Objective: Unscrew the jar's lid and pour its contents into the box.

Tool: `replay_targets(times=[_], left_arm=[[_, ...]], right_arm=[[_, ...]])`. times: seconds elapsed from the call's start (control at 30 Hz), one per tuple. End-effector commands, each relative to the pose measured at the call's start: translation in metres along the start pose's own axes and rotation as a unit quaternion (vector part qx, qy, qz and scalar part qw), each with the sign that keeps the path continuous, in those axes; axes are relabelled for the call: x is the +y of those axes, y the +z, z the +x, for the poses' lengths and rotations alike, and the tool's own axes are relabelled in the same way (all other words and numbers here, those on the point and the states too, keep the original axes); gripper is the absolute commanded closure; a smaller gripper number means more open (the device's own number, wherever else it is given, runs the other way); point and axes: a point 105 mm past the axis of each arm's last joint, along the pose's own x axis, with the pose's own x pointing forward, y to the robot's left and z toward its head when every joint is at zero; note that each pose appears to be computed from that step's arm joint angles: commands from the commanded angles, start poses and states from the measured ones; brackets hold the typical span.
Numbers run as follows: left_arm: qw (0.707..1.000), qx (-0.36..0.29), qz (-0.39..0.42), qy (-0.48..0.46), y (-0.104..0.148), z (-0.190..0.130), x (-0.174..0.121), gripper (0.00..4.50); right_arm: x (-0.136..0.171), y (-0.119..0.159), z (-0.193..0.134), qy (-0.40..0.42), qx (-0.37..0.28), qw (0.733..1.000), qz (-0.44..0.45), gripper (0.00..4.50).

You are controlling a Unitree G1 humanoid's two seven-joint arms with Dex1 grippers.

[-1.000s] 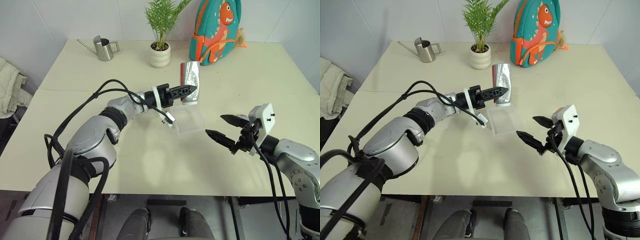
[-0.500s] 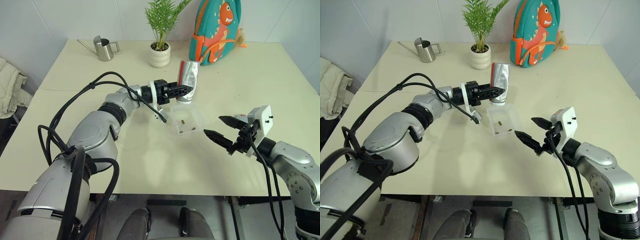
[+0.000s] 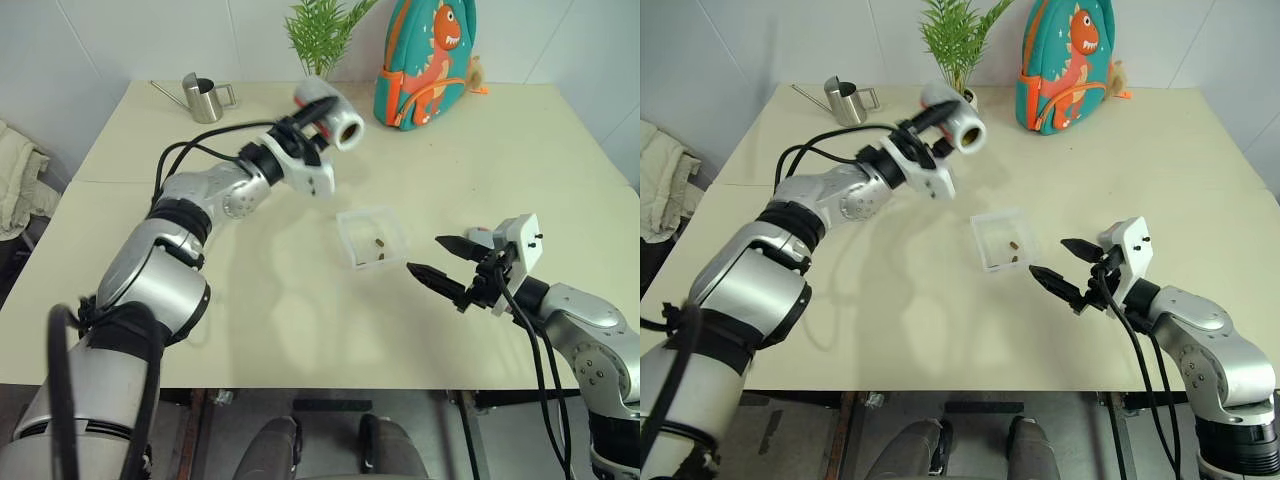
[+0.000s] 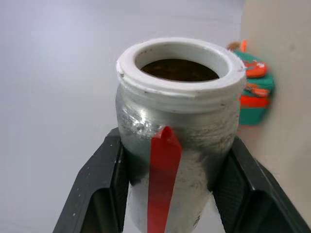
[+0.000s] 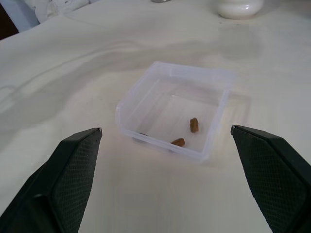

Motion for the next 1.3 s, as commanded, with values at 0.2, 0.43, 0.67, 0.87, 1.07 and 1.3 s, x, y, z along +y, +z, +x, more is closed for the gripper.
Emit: replay_targets(times=[0.2, 0.43, 0.67, 0.87, 1.07, 1.3], left_arm=[[0.852, 0.167, -0.486, 0.096, -0.107, -0.076, 0.033, 2.57], [0.755, 0.193, -0.587, 0.218, -0.15, -0.171, 0.04, 2.57], [0.765, 0.271, -0.533, 0.238, -0.162, -0.23, 0.008, 2.57], [0.776, 0.291, -0.516, 0.217, -0.158, -0.24, -0.009, 0.69], [0.794, 0.293, -0.503, 0.173, -0.146, -0.247, -0.01, 0.02], [0.819, 0.323, -0.467, 0.086, -0.135, -0.276, -0.008, 0.02]], right_arm=[[-0.006, 0.0, 0.004, 0.012, 0.005, 0.999, -0.044, 0.02], [-0.01, -0.003, 0.011, 0.019, 0.009, 0.998, -0.067, 0.02], [-0.018, -0.004, 0.016, 0.021, 0.004, 0.997, -0.077, 0.02], [-0.019, -0.008, 0.019, 0.027, 0.006, 0.997, -0.075, 0.0], [-0.019, -0.003, 0.02, 0.03, -0.012, 0.995, -0.09, 0.0], [-0.01, 0.017, 0.015, 0.081, -0.055, 0.982, -0.162, 0.0]])
